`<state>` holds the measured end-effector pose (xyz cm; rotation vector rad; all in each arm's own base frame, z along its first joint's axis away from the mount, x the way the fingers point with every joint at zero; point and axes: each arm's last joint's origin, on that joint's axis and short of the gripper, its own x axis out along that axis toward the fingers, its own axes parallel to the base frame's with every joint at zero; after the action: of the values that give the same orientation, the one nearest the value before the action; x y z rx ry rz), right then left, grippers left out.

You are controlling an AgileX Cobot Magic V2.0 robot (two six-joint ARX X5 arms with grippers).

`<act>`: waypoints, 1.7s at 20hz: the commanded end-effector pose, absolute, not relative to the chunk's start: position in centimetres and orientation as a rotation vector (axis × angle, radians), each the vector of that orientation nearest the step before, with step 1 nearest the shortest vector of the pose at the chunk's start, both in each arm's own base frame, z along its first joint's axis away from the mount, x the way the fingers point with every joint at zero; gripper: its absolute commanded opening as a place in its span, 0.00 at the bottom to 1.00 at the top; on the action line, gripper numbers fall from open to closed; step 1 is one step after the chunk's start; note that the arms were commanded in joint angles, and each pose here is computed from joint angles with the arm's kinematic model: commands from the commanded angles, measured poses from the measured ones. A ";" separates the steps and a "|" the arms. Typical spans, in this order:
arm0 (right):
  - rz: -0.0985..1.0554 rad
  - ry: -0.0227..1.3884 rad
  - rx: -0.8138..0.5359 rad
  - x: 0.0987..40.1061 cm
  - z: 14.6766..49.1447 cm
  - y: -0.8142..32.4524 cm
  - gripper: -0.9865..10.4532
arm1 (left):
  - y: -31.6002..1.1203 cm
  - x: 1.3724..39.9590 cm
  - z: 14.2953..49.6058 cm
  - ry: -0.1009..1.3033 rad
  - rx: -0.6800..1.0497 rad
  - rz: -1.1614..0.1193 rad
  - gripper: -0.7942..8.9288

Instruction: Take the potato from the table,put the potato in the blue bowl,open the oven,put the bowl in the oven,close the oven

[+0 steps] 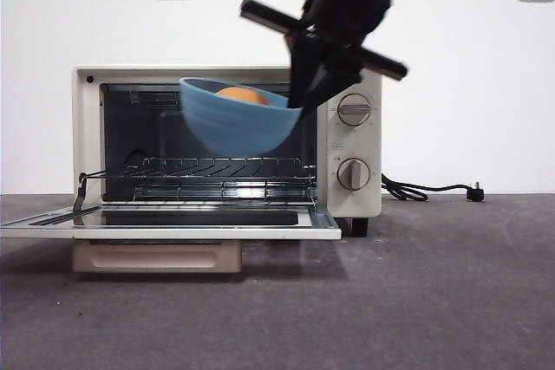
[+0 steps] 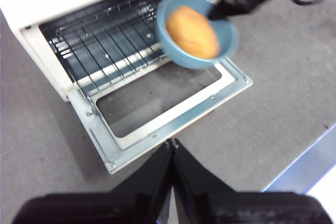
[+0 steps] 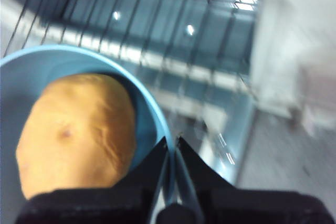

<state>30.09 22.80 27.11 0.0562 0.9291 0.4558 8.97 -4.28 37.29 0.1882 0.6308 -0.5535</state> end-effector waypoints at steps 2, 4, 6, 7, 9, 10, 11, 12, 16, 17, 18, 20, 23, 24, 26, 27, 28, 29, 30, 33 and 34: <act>0.405 0.909 0.070 31.9 26.5 24.0 0.07 | -4.2 8.9 37.1 0.643 0.187 -0.552 0.07; 0.395 0.894 0.096 32.5 26.0 24.4 0.07 | -4.2 8.9 37.0 0.656 0.188 -0.552 0.07; 0.358 0.878 0.101 33.1 25.5 24.2 0.07 | -4.2 8.8 37.0 0.665 0.189 -0.553 0.07; 0.341 0.873 0.097 33.3 25.3 24.2 0.07 | -4.2 8.8 36.9 0.668 0.189 -0.553 0.07; 0.319 0.868 0.111 33.8 25.2 23.7 0.07 | -4.2 8.8 36.9 0.667 0.189 -0.553 0.07; 0.314 0.863 0.120 33.9 25.2 23.6 0.07 | -4.2 8.8 36.9 0.668 0.189 -0.553 0.07; 0.311 0.858 0.125 34.1 25.3 23.5 0.07 | -4.2 8.8 36.9 0.668 0.189 -0.553 0.07; 0.304 0.858 0.124 34.1 25.3 23.3 0.07 | -4.2 8.8 36.9 0.668 0.189 -0.553 0.07; 0.281 0.869 0.113 34.3 24.9 23.1 0.09 | -4.2 8.8 36.9 0.668 0.189 -0.553 0.07; 0.282 0.869 0.114 34.2 24.9 23.1 0.14 | -4.2 8.8 36.9 0.668 0.189 -0.554 0.07; 0.285 0.869 0.113 34.2 25.0 23.2 0.20 | -4.2 8.8 36.9 0.670 0.189 -0.554 0.07; 0.286 0.867 0.114 34.2 25.0 23.3 0.29 | -4.2 8.8 36.9 0.674 0.190 -0.554 0.07; 0.287 0.863 0.118 34.0 25.3 23.2 0.29 | -4.2 8.7 36.9 0.674 0.191 -0.553 0.07; 0.290 0.857 0.120 33.9 25.6 23.1 0.29 | -4.2 8.7 36.9 0.675 0.191 -0.553 0.07; 0.299 0.835 0.128 33.4 26.9 22.8 0.29 | -4.2 8.8 36.9 0.674 0.194 -0.554 0.07; 0.306 0.824 0.129 33.0 27.7 22.5 0.28 | -4.2 8.8 36.9 0.673 0.194 -0.553 0.07; 0.316 0.818 0.117 32.3 28.6 22.3 0.28 | -4.2 8.8 36.9 0.672 0.194 -0.553 0.07; 0.321 0.817 0.106 31.7 29.5 21.9 0.28 | -4.2 8.8 36.9 0.670 0.194 -0.552 0.07; 0.330 0.816 0.084 30.8 30.6 21.3 0.28 | -4.2 8.9 36.9 0.659 0.192 -0.551 0.07; 0.374 0.813 0.011 27.7 33.7 19.7 0.28 | -4.4 9.3 36.9 0.619 0.178 -0.547 0.07; 0.395 0.809 -0.018 26.5 34.8 19.1 0.28 | -4.5 9.8 36.5 0.614 0.156 -0.537 0.07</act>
<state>26.59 19.11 34.63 0.0172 0.8233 0.3762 9.60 -4.49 36.95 0.1726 0.5937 -0.5465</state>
